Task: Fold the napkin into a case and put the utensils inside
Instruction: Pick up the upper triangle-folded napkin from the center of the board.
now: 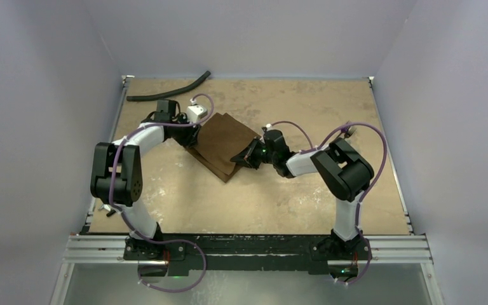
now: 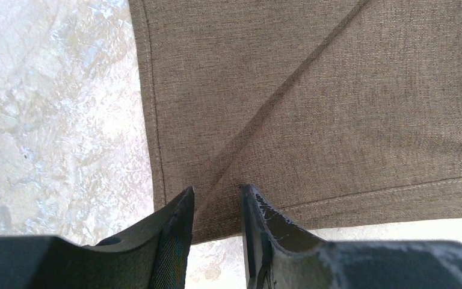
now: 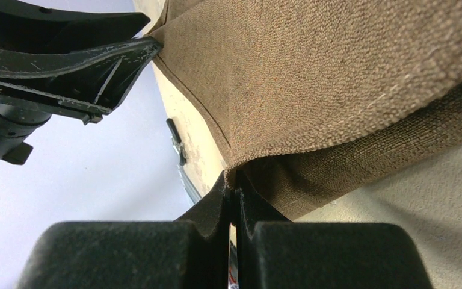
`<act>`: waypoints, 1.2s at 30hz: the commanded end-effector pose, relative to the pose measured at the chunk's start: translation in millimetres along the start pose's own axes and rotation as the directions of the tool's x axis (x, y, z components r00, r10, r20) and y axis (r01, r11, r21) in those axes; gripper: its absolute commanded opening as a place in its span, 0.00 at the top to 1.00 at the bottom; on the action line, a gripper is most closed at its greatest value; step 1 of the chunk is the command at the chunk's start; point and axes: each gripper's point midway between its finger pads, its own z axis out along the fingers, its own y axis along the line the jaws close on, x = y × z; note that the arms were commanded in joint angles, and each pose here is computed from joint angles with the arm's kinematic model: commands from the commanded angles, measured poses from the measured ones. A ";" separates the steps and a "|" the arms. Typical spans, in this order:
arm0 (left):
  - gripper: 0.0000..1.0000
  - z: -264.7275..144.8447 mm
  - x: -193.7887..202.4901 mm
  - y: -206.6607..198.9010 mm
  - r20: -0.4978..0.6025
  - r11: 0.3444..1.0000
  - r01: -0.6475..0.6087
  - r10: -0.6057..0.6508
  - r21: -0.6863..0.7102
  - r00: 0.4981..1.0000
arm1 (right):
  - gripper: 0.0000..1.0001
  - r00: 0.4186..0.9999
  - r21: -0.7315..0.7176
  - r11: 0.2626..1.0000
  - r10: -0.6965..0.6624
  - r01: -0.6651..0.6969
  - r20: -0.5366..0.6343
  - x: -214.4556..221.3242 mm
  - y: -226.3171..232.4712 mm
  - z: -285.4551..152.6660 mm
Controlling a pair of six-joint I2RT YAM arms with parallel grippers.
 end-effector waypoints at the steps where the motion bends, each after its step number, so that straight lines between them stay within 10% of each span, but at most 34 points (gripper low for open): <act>1: 0.67 -10.8 -12.2 7.1 0.045 0.997 -0.059 0.061 -0.047 0.997 | 0.98 0.999 -0.005 0.999 -0.036 0.036 0.027 0.8 8.4 -4.5; 14: 0.68 -7.0 -3.2 14.0 0.026 0.992 -0.089 0.091 -0.084 0.995 | 0.94 0.998 0.006 0.999 -0.046 0.046 0.034 6.6 8.4 -10.0; 22: 0.68 -5.2 -1.5 17.2 0.020 0.990 -0.100 0.102 -0.099 0.995 | 0.68 0.997 0.059 0.996 -0.060 0.062 -0.038 23.2 -15.5 -0.9; 36: 0.68 -7.1 -0.7 17.7 0.018 0.988 -0.118 0.120 -0.104 0.993 | 0.55 0.959 0.206 0.942 -0.236 0.265 -0.156 31.8 -25.5 -45.6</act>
